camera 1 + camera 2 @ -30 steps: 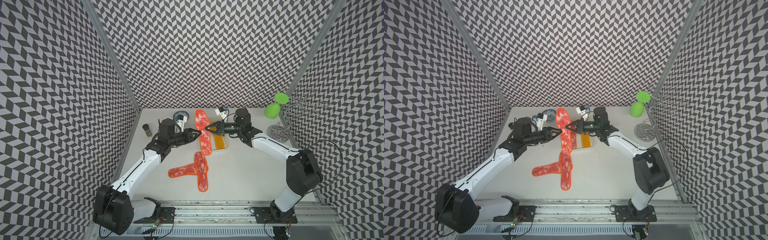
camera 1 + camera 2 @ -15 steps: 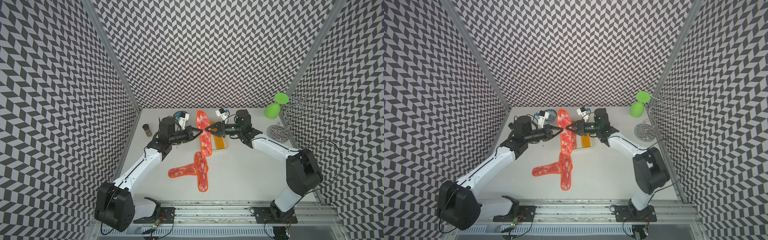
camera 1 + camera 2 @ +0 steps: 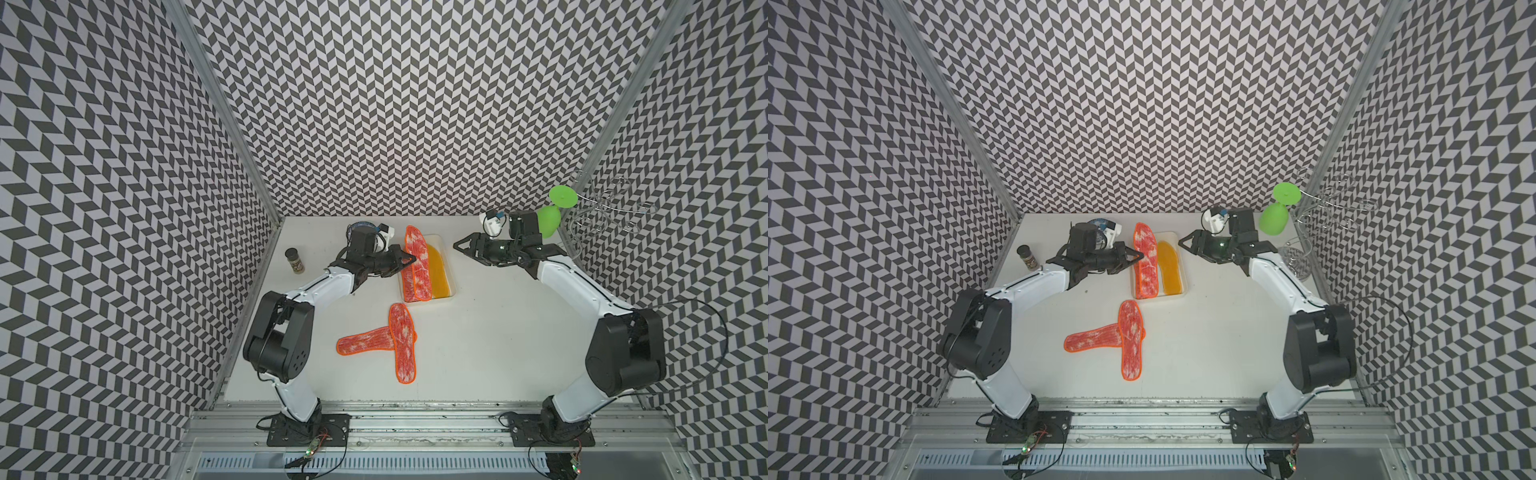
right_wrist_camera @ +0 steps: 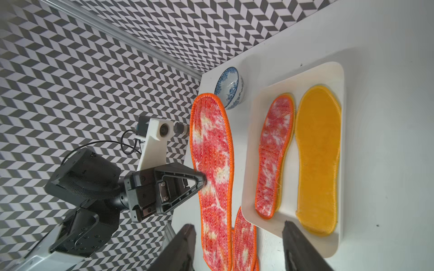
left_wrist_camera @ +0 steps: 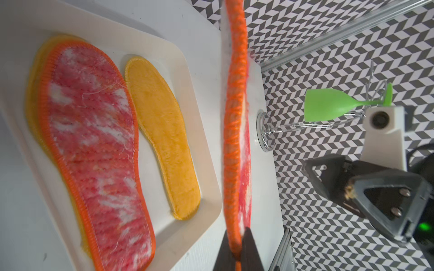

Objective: Put the insoles into the storage box
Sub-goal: Place the insole in the storage box.

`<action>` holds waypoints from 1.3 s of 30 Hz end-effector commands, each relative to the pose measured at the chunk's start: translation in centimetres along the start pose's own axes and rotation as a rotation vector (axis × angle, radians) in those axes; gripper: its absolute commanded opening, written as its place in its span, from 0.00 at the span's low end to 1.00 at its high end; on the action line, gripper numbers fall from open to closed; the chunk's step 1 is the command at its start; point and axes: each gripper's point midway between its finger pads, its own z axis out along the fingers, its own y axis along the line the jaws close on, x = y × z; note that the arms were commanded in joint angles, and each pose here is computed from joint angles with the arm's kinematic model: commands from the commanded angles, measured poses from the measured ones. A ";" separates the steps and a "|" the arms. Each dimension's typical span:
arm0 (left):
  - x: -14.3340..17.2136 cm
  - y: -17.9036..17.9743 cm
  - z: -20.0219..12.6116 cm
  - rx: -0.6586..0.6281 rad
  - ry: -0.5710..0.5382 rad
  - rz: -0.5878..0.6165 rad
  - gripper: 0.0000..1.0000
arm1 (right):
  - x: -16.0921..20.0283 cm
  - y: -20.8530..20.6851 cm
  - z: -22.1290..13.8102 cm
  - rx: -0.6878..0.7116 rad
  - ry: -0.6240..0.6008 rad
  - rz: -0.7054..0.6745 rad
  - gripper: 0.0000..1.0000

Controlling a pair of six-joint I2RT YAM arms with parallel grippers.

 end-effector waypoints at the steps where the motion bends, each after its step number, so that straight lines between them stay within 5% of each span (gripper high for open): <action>1: -1.8 -0.9 2.1 0.026 -0.056 0.010 0.00 | -0.8 0.2 -1.4 0.058 -0.038 -0.073 0.63; 12: -1.7 3.0 9.0 -0.079 -0.038 -0.050 0.00 | -1.0 -1.0 -2.0 0.083 -0.051 -0.067 0.68; 39: 1.1 8.7 13.3 -0.201 0.073 -0.049 0.05 | 0.1 -2.2 -1.2 0.061 -0.022 -0.037 0.70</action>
